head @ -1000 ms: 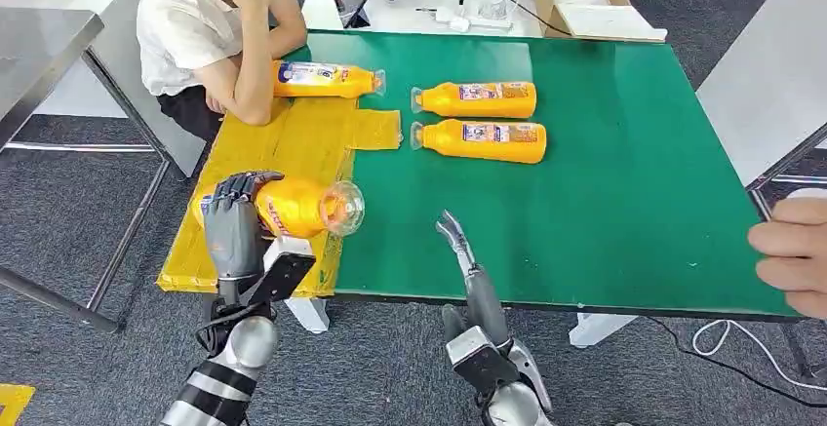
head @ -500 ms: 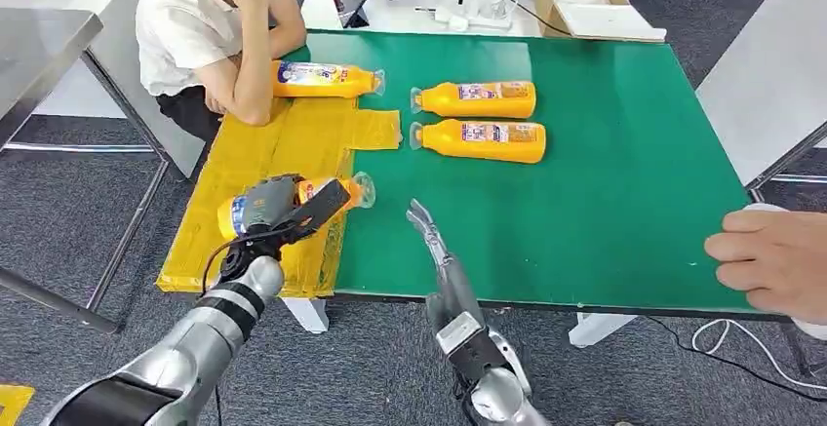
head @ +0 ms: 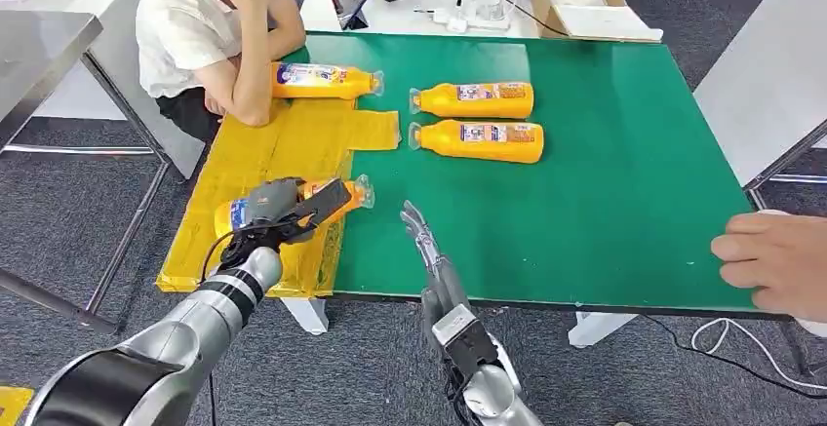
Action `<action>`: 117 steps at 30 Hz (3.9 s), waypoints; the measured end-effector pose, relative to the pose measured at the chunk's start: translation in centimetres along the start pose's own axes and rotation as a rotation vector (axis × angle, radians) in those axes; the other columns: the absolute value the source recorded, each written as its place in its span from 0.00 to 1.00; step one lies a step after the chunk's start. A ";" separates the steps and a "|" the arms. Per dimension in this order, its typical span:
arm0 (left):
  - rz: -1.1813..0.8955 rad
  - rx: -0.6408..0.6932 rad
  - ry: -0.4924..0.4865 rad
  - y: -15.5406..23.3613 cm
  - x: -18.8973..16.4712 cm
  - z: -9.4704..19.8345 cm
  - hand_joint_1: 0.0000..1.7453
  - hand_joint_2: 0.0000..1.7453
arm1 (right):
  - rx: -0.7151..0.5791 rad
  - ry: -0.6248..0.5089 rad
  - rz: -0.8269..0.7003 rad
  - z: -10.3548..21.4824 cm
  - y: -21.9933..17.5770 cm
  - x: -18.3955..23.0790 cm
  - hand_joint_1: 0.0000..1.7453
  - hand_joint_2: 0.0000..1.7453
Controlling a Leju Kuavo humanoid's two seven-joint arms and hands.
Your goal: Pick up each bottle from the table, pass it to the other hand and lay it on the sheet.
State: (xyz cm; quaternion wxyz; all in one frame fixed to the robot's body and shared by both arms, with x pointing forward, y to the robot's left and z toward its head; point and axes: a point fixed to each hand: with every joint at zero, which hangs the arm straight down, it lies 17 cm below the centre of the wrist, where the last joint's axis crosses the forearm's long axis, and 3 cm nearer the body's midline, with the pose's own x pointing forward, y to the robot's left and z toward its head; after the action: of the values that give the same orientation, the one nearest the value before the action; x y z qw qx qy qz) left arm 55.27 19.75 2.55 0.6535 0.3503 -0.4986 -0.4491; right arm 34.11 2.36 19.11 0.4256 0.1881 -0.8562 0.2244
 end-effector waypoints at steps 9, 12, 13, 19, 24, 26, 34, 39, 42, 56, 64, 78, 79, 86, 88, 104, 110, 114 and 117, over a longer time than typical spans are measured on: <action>-0.002 -0.089 -0.027 -2.4 0.1 0.6 0.00 1.00 | -0.007 0.004 -0.013 0.0 0.0 -0.2 0.00 0.00; 0.091 -0.123 -0.076 -2.9 1.3 0.8 0.00 1.00 | -0.006 0.004 -0.014 0.0 0.1 -0.3 0.00 0.00; 0.106 -0.126 -0.079 -2.9 1.5 0.9 0.00 1.00 | -0.007 0.005 -0.015 0.0 0.1 -0.3 0.00 0.00; 0.160 -0.151 -0.098 -3.3 2.1 1.0 0.00 1.00 | -0.009 0.009 -0.016 0.0 0.2 -0.5 0.00 0.00; 0.380 -0.206 -0.194 -3.5 4.8 1.6 0.00 1.00 | -0.022 0.003 -0.002 0.0 -0.1 -0.6 0.00 0.00; 0.537 -0.238 -0.245 -3.4 6.5 2.2 0.00 1.00 | -0.030 0.006 0.001 0.0 -0.2 -0.7 0.00 0.00; 1.308 -0.251 -0.335 0.4 8.7 3.4 0.00 1.00 | -0.037 0.012 0.009 0.6 0.1 -0.9 0.00 0.00; 1.445 -0.167 -0.352 1.3 7.3 4.2 0.00 1.00 | -0.055 -0.003 0.065 1.1 -0.1 -0.5 0.00 1.00; 1.458 -0.112 -0.357 1.3 6.9 5.1 0.00 1.00 | -0.073 -0.003 0.063 1.6 -0.6 -0.3 0.00 1.00; 1.454 -0.067 -0.443 1.0 8.5 10.3 0.00 1.00 | -0.241 -0.021 0.186 3.0 -5.6 1.1 0.00 1.00; 1.455 -0.022 -0.441 1.6 8.2 10.9 0.00 1.00 | -0.298 -0.017 0.279 3.5 -7.4 1.1 0.00 1.00; 1.173 0.238 -0.475 4.5 10.7 13.4 0.00 1.00 | 0.012 0.342 1.183 9.7 -20.3 -11.7 0.00 1.00; 1.175 0.233 -0.479 4.4 11.0 13.5 0.00 1.00 | 0.030 0.365 1.192 9.9 -20.8 -12.4 0.00 1.00; 1.183 0.211 -0.496 4.2 11.9 13.8 0.00 1.00 | 0.101 0.496 1.211 11.6 -23.0 -15.7 0.00 1.00; 1.183 0.210 -0.496 4.1 12.0 13.8 0.00 1.00 | 0.112 0.512 1.211 11.9 -23.1 -16.1 0.00 1.00; 1.188 0.112 -0.555 3.3 15.2 14.5 0.00 1.00 | 0.213 0.701 1.135 14.4 -24.2 -20.6 0.00 1.00; 1.185 0.082 -0.573 2.8 16.2 15.0 0.00 1.00 | 0.215 0.714 1.155 14.1 -25.1 -20.8 0.00 1.00; 1.184 0.080 -0.574 2.8 16.2 15.0 0.00 1.00 | 0.218 0.716 1.157 14.0 -25.2 -20.8 0.00 1.00; 1.183 0.078 -0.576 2.8 16.3 15.0 0.00 1.00 | 0.222 0.718 1.158 14.0 -25.2 -20.9 0.00 1.00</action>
State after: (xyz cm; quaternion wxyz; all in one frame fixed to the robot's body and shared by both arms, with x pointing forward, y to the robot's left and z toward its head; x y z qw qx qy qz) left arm 43.01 5.28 14.43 0.6174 -0.0934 -0.7778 -0.0714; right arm 49.90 -23.41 0.23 0.4728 -0.3431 -0.5967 0.5502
